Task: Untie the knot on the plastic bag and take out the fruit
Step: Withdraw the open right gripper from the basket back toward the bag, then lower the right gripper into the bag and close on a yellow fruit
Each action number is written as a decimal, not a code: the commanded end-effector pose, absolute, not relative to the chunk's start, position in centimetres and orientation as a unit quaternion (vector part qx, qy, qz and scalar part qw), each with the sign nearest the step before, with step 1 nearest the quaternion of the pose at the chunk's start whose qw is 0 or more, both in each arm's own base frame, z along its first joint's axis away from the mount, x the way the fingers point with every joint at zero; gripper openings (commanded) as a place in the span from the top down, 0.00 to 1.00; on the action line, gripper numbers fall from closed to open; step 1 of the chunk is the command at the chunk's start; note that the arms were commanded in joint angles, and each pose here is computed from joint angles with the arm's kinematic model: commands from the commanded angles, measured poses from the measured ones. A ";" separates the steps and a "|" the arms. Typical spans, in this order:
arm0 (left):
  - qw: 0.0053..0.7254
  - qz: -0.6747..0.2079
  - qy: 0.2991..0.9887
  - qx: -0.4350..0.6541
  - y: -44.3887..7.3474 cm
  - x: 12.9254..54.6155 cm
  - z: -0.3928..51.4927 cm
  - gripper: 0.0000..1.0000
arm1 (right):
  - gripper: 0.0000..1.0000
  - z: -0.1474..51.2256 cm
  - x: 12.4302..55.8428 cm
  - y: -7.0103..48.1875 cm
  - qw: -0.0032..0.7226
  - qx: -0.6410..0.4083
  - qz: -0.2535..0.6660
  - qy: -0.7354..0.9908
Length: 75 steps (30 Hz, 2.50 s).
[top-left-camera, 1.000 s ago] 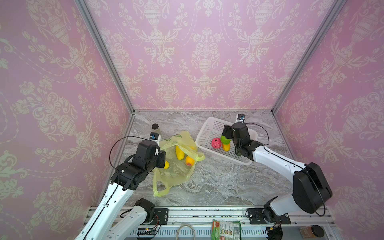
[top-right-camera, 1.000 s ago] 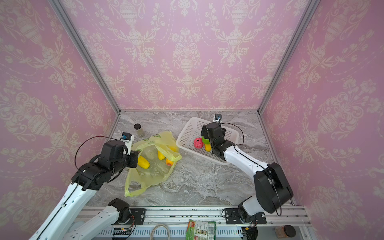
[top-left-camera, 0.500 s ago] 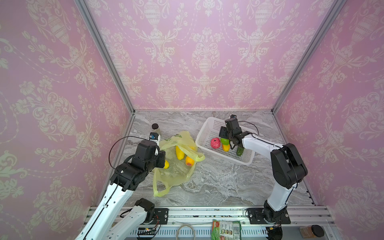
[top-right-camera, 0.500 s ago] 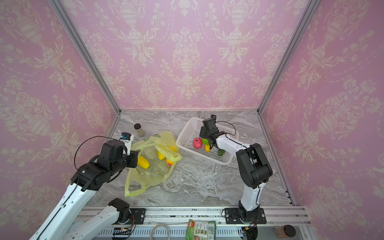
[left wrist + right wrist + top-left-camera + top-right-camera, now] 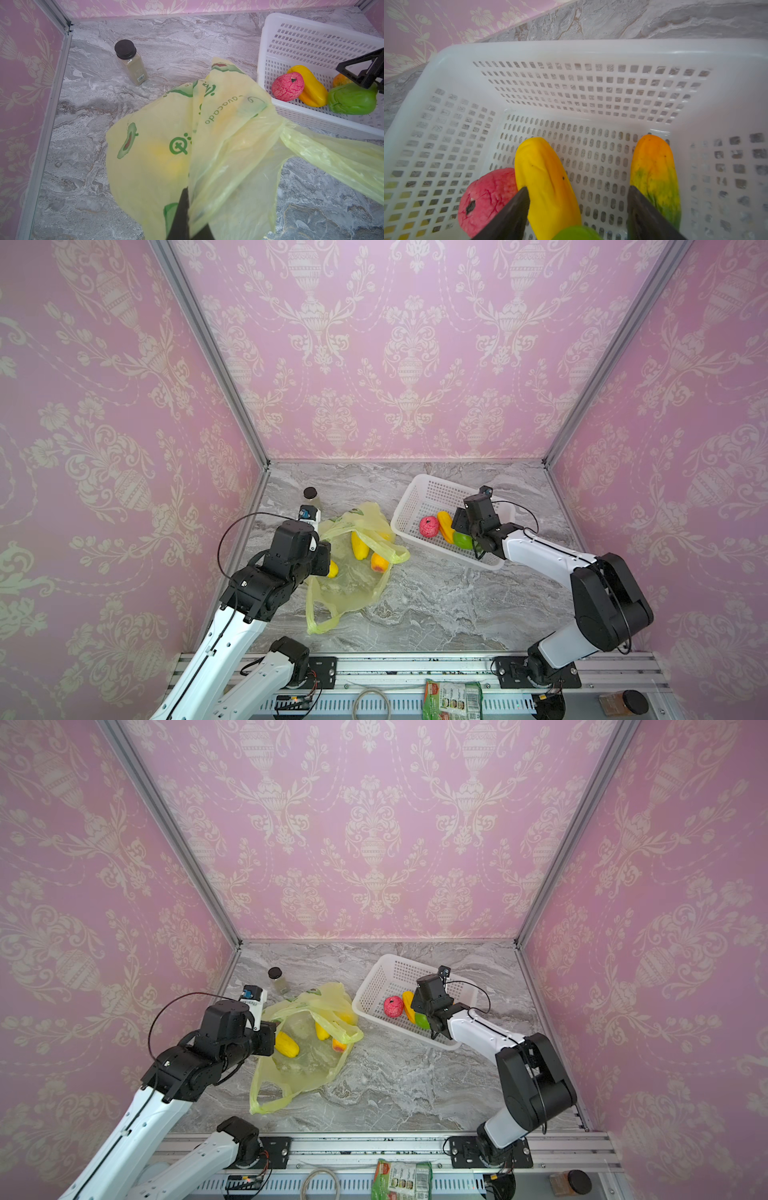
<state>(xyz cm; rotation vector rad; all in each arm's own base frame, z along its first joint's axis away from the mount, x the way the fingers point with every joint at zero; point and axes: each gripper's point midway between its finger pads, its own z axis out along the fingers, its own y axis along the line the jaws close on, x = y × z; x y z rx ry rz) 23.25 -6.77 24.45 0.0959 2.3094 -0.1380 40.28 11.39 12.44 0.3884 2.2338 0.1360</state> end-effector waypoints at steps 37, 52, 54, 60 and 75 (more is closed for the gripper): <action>0.399 -0.056 0.915 0.032 -6.5 22.8 24.2 1.00 | 0.68 19.9 16.5 45.3 0.535 -0.509 0.257 0.623; 0.403 -0.053 0.913 0.029 -6.3 22.8 24.4 1.00 | 0.77 12.6 23.4 51.2 0.484 -0.468 0.234 0.701; 0.401 -0.055 0.914 0.031 -6.4 22.8 24.4 1.00 | 0.76 11.9 24.3 51.3 0.481 -0.456 0.243 0.709; 0.401 -0.057 0.914 0.031 -6.5 22.8 24.3 1.00 | 0.64 9.9 26.4 51.9 0.460 -0.428 0.282 0.725; 0.401 -0.063 0.913 0.035 -6.7 22.7 24.4 1.00 | 0.21 7.4 30.8 54.3 0.414 -0.374 0.347 0.754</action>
